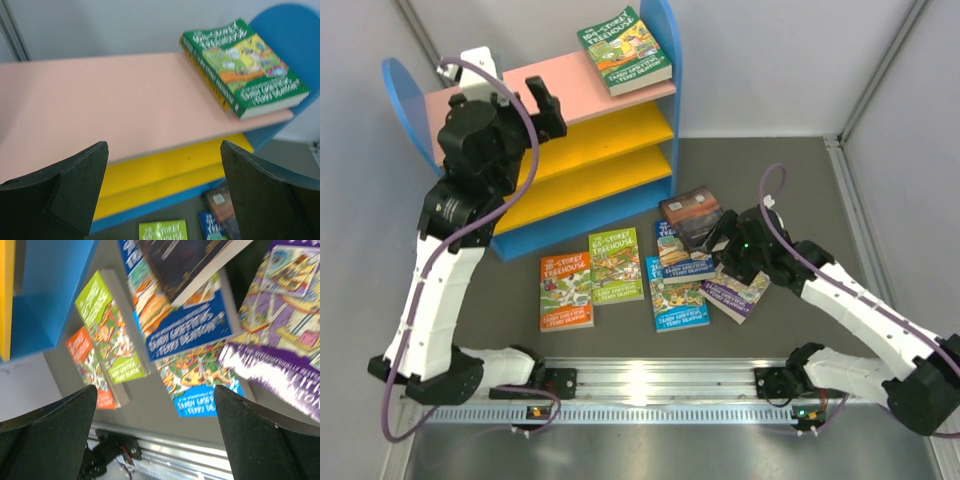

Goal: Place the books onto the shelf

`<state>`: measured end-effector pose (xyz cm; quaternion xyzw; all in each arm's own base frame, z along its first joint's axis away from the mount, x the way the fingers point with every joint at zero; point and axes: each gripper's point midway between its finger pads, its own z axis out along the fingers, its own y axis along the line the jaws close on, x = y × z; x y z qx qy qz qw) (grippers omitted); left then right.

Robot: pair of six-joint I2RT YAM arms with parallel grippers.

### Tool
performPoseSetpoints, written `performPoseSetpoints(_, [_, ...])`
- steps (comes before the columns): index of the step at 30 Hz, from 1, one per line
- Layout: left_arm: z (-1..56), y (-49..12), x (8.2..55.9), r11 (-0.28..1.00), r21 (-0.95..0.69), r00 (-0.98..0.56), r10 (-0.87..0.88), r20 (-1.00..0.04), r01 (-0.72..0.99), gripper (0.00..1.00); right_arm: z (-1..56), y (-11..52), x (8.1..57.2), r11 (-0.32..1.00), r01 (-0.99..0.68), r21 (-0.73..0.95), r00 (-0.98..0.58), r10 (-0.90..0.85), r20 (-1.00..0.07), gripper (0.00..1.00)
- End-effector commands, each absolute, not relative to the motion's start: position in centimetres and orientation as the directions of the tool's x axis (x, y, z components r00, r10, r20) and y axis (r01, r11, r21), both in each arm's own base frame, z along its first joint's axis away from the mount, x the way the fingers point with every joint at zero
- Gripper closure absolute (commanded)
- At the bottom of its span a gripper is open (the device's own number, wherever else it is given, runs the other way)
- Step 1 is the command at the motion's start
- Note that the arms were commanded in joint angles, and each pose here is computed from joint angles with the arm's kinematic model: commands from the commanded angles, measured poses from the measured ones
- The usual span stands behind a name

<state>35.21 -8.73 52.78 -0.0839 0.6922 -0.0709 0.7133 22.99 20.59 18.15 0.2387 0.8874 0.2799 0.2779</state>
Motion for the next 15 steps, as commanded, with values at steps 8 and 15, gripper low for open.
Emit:
performPoseSetpoints(8, [45.7,-7.9,29.7,0.978,-0.207,-0.16,-0.201,-0.966,0.019,0.01,15.2,19.9,28.8,0.657,0.309,0.688,-0.697,0.648,-0.306,0.0])
performPoseSetpoints(15, [45.4,-6.1,27.8,0.985,-0.168,-0.182,-0.17,-0.968,-0.027,0.01,13.0,21.0,31.4,0.635,0.319,0.704,-0.676,0.673,-0.301,0.01])
